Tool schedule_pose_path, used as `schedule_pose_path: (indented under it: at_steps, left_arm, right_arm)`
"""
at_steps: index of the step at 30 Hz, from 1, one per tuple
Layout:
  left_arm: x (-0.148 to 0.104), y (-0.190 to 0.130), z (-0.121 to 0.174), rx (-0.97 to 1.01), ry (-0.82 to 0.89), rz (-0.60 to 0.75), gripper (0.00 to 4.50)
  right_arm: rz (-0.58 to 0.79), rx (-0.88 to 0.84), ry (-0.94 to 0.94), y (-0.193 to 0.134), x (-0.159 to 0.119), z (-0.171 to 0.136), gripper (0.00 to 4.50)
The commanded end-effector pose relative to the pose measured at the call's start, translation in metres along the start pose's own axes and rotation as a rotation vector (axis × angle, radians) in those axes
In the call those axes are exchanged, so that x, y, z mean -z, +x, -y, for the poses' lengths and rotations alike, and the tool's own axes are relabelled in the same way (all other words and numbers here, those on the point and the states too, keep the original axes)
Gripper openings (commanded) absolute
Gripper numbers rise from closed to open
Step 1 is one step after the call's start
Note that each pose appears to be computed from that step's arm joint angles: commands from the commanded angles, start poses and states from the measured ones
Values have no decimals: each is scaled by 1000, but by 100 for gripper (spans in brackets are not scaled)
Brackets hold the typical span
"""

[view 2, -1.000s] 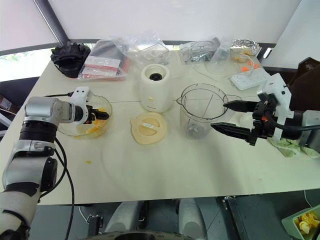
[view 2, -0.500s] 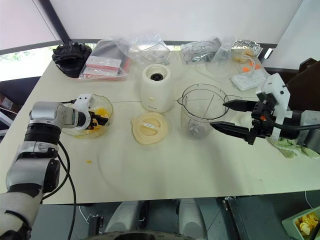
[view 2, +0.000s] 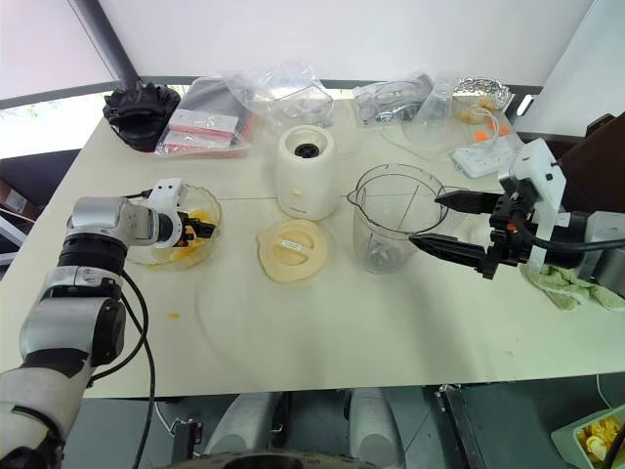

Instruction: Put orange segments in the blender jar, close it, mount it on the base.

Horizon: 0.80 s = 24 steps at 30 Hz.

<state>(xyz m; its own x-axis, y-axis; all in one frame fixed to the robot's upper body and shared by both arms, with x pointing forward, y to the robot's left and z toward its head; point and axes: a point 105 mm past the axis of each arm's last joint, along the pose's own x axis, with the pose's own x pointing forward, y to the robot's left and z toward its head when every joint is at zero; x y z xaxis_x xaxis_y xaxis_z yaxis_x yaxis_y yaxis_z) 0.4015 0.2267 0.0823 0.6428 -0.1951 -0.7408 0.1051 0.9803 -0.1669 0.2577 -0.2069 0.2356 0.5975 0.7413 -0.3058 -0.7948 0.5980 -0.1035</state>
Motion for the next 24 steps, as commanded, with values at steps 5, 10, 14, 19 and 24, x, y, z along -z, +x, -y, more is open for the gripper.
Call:
schedule_pose_path:
  at_steps: [5, 10, 14, 19, 24]
  left_arm:
    - [3, -2, 2, 14, -20, -21, 254]
    - [4, -3, 1, 11, -26, -23, 254]
    - [3, -5, 0, 11, -34, -12, 254]
    - [-2, -11, 0, 20, -46, 19, 173]
    - [-8, -22, -5, 27, -91, 71, 173]
  right_arm:
    - [24, 12, -50, 0, -9, 1, 450]
    - [23, 9, -51, 1, -10, 2, 450]
    - [20, 8, -53, 1, -10, 3, 450]
    - [18, 5, -56, 2, -10, 4, 450]
    - [17, 4, -59, 3, -10, 5, 450]
